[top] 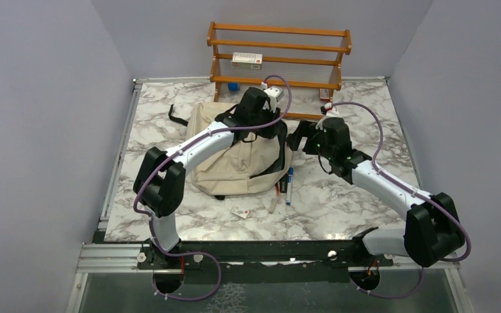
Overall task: Pack the student bag
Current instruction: Adjust the student bag at the center of the board.
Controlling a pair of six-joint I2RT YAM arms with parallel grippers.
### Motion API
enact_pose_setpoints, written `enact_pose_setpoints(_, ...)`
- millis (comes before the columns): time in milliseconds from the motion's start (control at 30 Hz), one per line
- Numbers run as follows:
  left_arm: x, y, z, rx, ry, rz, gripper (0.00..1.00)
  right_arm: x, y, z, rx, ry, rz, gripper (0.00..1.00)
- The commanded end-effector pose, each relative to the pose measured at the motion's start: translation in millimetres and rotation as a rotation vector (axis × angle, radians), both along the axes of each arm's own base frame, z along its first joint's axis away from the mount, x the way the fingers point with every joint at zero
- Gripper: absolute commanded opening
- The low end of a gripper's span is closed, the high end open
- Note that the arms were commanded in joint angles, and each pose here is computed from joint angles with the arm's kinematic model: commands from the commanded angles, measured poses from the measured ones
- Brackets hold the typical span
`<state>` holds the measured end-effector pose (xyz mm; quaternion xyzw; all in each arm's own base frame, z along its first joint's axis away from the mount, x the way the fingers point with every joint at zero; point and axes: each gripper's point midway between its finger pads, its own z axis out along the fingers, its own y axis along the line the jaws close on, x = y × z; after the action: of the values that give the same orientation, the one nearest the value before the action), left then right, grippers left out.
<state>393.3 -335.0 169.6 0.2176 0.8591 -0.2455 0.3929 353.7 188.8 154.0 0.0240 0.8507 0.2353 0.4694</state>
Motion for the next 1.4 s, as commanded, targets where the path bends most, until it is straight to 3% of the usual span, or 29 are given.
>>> enact_pose_setpoints(0,-16,-31,29,-0.109,-0.033,-0.159,0.39,-1,-16,4,-0.029,-0.016,-0.067,0.87)
enact_pose_setpoints(267,-8,-8,44,-0.111,-0.088,-0.118,0.61,-8,-25,8,-0.044,-0.034,-0.09,0.87)
enact_pose_setpoints(433,16,53,43,-0.095,-0.101,0.057,0.63,-8,-22,7,-0.054,-0.034,-0.061,0.88)
enact_pose_setpoints(667,23,148,8,0.124,-0.108,0.344,0.64,-5,-11,8,-0.065,-0.028,0.004,0.89)
enact_pose_setpoints(933,2,196,-37,0.203,-0.004,0.493,0.67,2,6,6,-0.071,-0.017,0.094,0.89)
enact_pose_setpoints(1167,-13,220,-60,0.249,0.067,0.555,0.69,15,15,-11,-0.099,0.063,0.126,0.89)
enact_pose_setpoints(1367,-26,247,-77,0.288,0.114,0.612,0.7,23,41,-37,-0.035,0.153,0.228,0.89)
